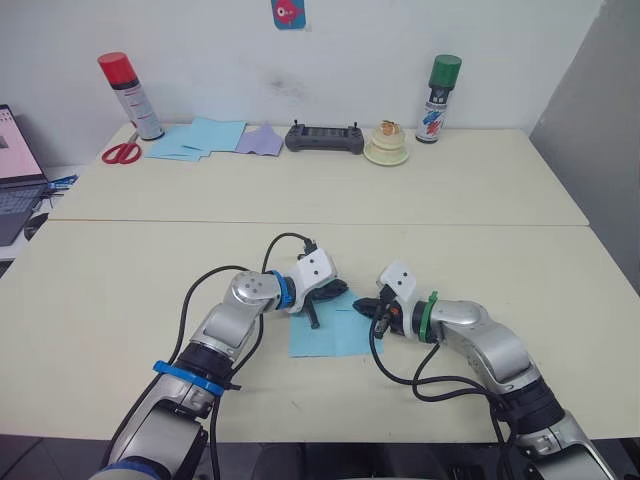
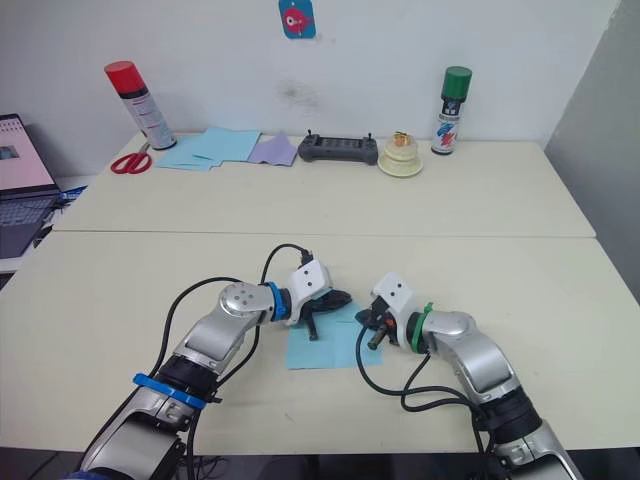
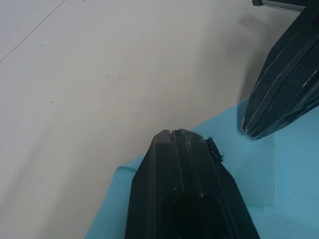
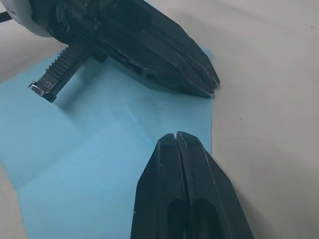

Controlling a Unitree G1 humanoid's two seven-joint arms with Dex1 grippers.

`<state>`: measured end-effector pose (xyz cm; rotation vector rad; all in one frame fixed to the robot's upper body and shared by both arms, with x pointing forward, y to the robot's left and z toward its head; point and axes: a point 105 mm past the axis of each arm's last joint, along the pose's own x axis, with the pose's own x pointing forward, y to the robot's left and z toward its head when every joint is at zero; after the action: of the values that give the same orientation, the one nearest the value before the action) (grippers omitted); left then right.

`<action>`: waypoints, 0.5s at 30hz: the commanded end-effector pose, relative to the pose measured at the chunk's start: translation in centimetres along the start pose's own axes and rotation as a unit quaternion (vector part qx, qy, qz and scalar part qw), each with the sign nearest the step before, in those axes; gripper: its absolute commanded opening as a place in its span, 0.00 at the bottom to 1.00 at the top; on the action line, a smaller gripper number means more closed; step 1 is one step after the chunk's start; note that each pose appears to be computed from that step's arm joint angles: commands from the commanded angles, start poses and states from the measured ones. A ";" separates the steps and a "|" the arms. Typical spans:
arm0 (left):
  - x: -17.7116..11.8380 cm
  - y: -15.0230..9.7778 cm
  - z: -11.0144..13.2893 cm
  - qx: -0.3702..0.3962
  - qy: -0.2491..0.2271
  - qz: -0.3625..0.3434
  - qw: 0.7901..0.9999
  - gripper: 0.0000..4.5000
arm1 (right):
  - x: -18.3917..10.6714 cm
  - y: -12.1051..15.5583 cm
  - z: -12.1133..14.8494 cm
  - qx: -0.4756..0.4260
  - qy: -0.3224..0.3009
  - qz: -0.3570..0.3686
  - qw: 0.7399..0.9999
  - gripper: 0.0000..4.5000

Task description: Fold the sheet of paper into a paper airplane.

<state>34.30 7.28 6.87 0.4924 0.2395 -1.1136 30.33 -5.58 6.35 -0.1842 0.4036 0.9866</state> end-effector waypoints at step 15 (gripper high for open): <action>1.3 -0.6 -2.0 -0.061 0.050 0.031 0.996 0.00 | 0.0 -0.3 -1.3 0.019 0.022 -0.025 0.999 0.00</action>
<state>34.02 5.04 6.51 0.3921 0.2777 -1.0925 30.40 -5.27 6.37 -0.1777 0.3964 0.9688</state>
